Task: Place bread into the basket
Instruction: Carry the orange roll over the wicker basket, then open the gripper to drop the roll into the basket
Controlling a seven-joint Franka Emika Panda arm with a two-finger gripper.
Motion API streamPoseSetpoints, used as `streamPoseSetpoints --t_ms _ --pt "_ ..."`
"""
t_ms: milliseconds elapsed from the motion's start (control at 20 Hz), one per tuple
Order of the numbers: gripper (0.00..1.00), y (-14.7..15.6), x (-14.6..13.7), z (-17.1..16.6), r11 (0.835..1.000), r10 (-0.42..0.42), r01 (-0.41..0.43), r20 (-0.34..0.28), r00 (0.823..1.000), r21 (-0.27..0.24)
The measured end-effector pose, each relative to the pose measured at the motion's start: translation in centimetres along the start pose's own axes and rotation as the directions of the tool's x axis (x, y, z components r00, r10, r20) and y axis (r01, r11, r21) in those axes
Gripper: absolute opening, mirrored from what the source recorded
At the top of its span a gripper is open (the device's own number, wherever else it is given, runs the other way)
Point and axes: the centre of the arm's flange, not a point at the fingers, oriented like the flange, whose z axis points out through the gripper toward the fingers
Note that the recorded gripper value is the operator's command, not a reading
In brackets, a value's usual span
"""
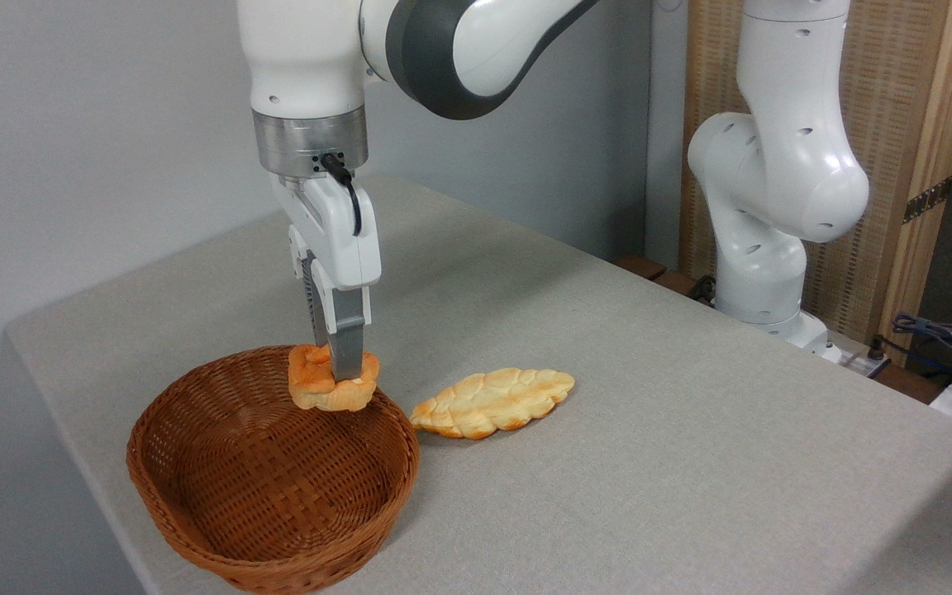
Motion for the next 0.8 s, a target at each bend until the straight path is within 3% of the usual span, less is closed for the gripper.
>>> streamPoseSetpoints --t_ms 550,800 --pt "1.00 -0.3 -0.4 -0.3 1.000 -0.009 0.009 -0.003 1.000 0.004" --pt "1.00 -0.8 -1.9 -1.1 0.999 -0.041 0.041 0.008 0.999 -0.010"
